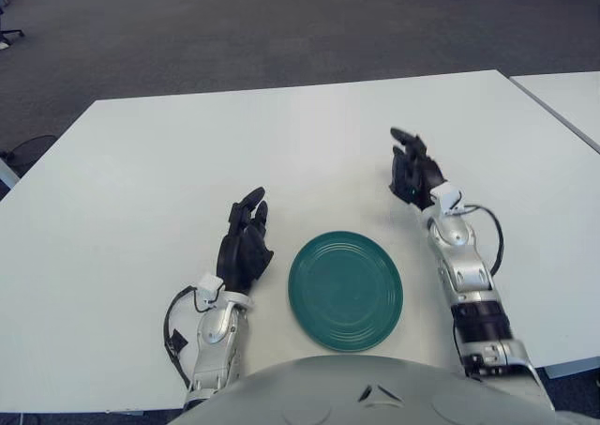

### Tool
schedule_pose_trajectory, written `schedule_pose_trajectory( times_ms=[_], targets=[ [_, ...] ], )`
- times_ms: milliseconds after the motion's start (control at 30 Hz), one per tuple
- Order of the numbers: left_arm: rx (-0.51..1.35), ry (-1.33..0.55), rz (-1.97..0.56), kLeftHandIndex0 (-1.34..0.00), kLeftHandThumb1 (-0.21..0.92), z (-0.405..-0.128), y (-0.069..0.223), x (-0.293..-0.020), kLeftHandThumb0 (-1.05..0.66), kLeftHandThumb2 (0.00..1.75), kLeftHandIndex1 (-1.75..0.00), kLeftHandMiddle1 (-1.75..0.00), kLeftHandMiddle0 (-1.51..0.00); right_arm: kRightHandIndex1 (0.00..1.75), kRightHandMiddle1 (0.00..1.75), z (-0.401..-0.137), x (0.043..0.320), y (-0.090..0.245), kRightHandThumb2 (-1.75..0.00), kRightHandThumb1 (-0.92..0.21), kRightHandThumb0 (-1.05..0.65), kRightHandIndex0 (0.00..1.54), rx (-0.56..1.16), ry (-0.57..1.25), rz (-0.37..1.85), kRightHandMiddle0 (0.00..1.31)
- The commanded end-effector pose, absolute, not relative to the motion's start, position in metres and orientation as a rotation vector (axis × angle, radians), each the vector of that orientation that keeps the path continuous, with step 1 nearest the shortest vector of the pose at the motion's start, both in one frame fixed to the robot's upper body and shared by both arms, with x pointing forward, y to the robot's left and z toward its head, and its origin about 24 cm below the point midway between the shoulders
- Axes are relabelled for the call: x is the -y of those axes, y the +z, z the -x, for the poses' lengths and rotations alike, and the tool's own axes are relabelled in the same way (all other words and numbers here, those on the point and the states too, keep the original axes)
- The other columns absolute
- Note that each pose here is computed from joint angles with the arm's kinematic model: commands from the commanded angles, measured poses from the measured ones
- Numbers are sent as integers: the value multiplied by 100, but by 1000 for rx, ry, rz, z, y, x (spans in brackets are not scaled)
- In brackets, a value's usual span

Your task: Put the gum into the plate.

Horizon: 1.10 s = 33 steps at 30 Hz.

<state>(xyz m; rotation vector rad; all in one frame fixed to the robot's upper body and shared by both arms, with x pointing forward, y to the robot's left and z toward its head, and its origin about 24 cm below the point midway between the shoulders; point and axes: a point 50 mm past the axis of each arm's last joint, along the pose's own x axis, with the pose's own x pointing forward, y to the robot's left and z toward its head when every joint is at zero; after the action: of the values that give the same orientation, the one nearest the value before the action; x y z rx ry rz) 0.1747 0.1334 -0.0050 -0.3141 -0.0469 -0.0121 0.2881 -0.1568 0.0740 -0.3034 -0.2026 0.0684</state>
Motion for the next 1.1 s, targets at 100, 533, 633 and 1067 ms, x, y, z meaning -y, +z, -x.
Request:
schedule_pose_trajectory(
  times_ms=[100, 533, 633, 1067],
  targets=[
    [19, -1, 368, -6, 92, -177, -10, -129, -97, 90, -90, -3, -32, 6, 84, -306, 164, 100, -69, -92, -70, 39, 414, -8, 623, 0],
    [11, -4, 384, -4, 92, -177, -12, -128, -97, 88, -91, -2, -33, 5, 90, -337, 151, 103, -53, -92, -77, 41, 467, -114, 1050, 0],
    [12, -6, 380, -4, 92, -177, -12, -128, -97, 88, -91, -2, -33, 4, 89, -343, 151, 98, -53, -92, -78, 39, 422, -105, 1119, 0],
    [16, -22, 403, -6, 92, -177, -12, -129, -98, 86, -92, -2, -35, 0, 68, -342, 158, 58, -60, -92, -79, 28, 199, -37, 1380, 0]
  ],
)
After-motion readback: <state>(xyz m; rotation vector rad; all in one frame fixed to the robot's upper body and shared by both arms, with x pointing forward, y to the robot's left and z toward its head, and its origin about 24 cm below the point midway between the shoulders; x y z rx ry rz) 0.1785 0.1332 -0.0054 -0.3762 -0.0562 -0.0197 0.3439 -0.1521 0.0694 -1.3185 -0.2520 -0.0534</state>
